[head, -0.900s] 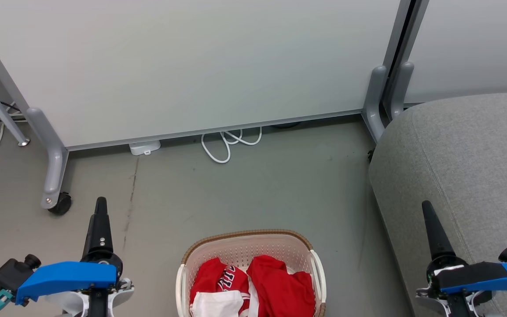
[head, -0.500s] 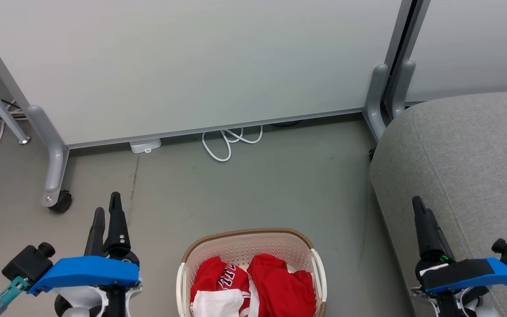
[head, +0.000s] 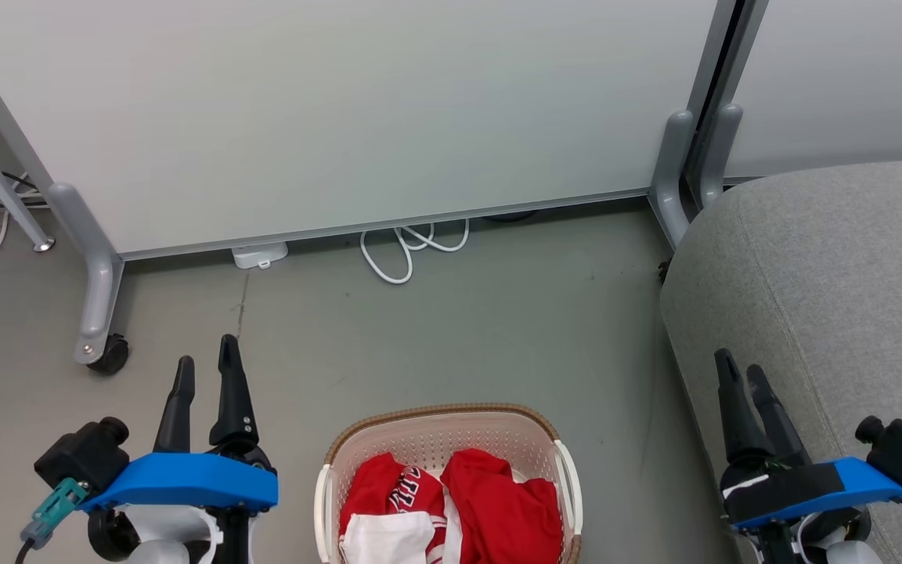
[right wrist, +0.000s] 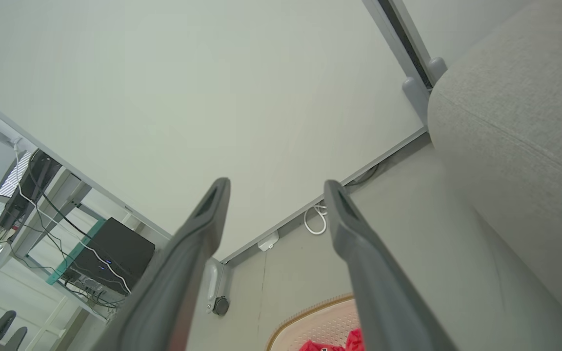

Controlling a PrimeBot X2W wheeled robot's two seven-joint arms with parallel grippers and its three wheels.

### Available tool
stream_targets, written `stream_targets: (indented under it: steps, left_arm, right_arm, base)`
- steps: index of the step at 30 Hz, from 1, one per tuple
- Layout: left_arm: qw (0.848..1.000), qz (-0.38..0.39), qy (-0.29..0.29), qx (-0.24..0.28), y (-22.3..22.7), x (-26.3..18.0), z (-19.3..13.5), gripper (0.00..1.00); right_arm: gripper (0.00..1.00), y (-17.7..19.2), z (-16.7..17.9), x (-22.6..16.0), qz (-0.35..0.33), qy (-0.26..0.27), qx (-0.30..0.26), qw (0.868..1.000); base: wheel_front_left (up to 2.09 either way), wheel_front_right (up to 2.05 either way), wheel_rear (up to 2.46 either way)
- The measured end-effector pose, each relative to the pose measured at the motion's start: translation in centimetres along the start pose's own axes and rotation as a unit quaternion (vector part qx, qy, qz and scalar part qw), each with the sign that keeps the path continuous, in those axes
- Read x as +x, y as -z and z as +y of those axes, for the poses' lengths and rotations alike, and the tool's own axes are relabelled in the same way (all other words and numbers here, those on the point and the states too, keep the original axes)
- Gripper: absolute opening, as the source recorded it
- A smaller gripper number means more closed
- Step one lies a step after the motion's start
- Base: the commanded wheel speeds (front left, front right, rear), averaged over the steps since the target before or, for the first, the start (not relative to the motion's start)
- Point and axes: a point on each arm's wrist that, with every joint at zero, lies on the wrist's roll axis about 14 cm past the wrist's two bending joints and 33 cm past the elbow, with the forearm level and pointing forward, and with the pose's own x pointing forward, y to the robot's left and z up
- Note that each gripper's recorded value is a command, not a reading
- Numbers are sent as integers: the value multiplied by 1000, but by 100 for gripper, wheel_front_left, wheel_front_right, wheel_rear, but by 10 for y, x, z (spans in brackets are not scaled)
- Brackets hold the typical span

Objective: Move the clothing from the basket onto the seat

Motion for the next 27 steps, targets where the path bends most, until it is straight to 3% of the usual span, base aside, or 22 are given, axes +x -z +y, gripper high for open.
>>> stream_targets:
  steps: [27]
  left_arm:
    - [987, -10, 45, 152, 8, -3, -18, 100]
  right_arm:
    - [100, 8, 12, 2, -1, -32, -144, 989]
  base:
    - [0, 0, 0]
